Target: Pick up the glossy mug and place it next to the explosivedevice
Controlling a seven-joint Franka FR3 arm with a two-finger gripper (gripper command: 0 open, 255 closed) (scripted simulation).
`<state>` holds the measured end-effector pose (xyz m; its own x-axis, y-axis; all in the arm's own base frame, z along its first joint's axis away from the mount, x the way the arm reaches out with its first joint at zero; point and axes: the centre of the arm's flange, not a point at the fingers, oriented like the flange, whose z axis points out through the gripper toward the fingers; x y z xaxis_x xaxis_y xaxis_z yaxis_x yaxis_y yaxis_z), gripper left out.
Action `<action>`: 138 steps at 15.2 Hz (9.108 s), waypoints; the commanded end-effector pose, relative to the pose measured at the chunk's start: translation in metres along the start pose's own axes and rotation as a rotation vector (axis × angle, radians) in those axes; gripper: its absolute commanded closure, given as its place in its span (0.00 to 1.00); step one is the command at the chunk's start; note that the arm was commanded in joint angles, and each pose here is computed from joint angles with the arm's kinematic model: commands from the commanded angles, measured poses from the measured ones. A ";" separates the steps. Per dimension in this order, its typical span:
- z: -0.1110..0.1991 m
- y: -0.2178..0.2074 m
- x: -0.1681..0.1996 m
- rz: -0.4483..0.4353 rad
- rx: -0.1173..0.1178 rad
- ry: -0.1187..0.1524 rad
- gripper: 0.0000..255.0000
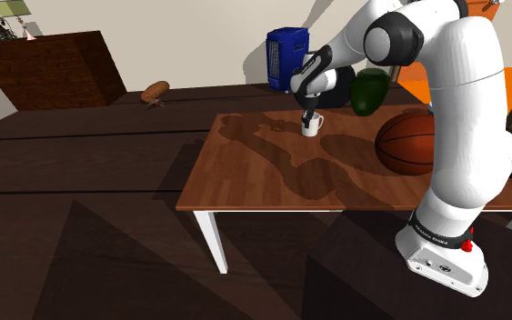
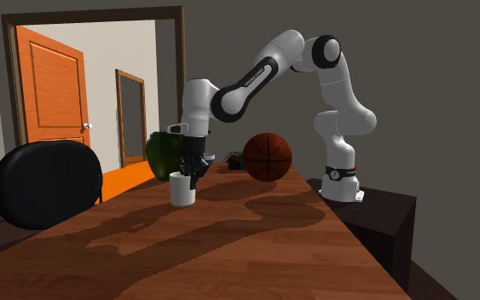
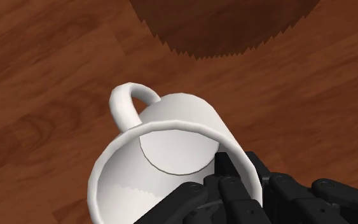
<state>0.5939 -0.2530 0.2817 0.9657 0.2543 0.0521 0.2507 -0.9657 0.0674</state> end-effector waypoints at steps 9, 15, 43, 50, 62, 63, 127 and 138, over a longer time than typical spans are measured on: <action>-0.016 0.001 0.001 0.000 0.000 0.000 1.00; -0.047 0.003 0.002 0.000 0.000 0.000 1.00; -0.176 0.009 -0.044 0.000 0.000 0.000 1.00; -0.181 0.005 -0.136 0.000 0.000 0.000 1.00; -0.190 -0.002 -0.294 0.000 0.000 0.000 1.00; -0.191 -0.003 -0.307 0.000 0.000 0.000 1.00; -0.076 -0.035 -0.793 0.000 0.000 0.000 1.00; -0.132 0.000 -0.865 -0.531 -0.109 0.100 0.00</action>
<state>-0.2437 -0.4593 0.3610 0.7602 0.6448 0.0792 0.6243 -0.7588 0.1857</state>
